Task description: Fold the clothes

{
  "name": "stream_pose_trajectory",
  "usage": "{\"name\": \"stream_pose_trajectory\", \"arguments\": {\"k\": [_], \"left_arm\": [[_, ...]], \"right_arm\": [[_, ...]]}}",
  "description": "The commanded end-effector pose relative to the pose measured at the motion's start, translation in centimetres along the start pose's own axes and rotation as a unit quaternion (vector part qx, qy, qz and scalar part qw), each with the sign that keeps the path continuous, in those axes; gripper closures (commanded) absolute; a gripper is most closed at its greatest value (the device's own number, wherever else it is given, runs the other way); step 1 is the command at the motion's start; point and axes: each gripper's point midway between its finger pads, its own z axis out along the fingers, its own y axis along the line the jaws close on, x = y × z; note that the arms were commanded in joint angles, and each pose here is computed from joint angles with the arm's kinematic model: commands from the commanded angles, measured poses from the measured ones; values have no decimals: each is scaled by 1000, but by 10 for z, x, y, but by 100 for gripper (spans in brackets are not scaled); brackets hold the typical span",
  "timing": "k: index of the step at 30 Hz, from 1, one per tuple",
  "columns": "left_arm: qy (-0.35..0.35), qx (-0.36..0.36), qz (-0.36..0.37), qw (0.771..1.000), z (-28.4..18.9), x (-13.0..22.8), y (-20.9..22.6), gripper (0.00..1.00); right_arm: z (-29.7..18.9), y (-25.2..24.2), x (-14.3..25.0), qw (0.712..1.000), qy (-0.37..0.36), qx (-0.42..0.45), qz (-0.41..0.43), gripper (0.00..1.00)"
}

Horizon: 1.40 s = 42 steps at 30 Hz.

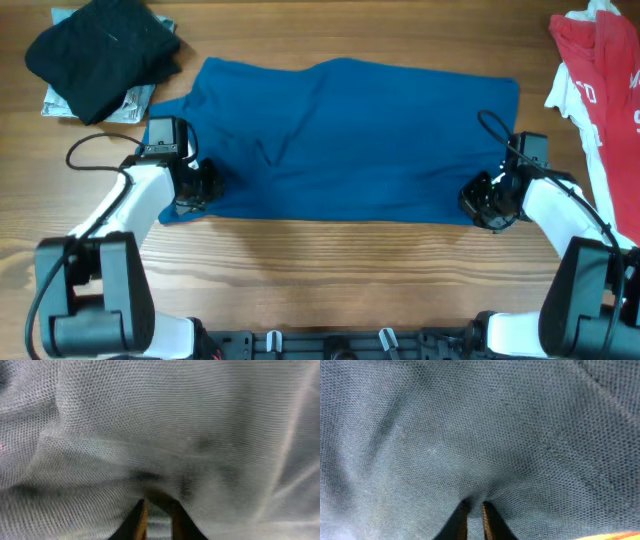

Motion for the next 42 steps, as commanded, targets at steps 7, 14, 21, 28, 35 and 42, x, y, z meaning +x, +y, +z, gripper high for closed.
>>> {"name": "stream_pose_trajectory", "arguments": {"k": [7,14,21,28,35,42], "left_arm": [[85,-31,-52,995,12,37,15,61],[143,-42,-81,986,4,65,20,60],[139,-32,-48,989,-3,82,-9,61],[-7,15,-29,999,-69,58,-35,64],[-251,202,51,945,-185,-18,-115,31],[-314,219,124,916,-182,-101,-183,25]], "right_arm": [[19,-59,-7,992,27,65,109,96],[3,-107,-21,971,22,93,219,96],[-25,-120,-51,965,5,89,247,96],[-87,-95,-105,972,-42,75,219,96],[-127,28,-123,984,-31,-178,3,12],[-148,117,-133,964,-118,-188,-149,1]]}}
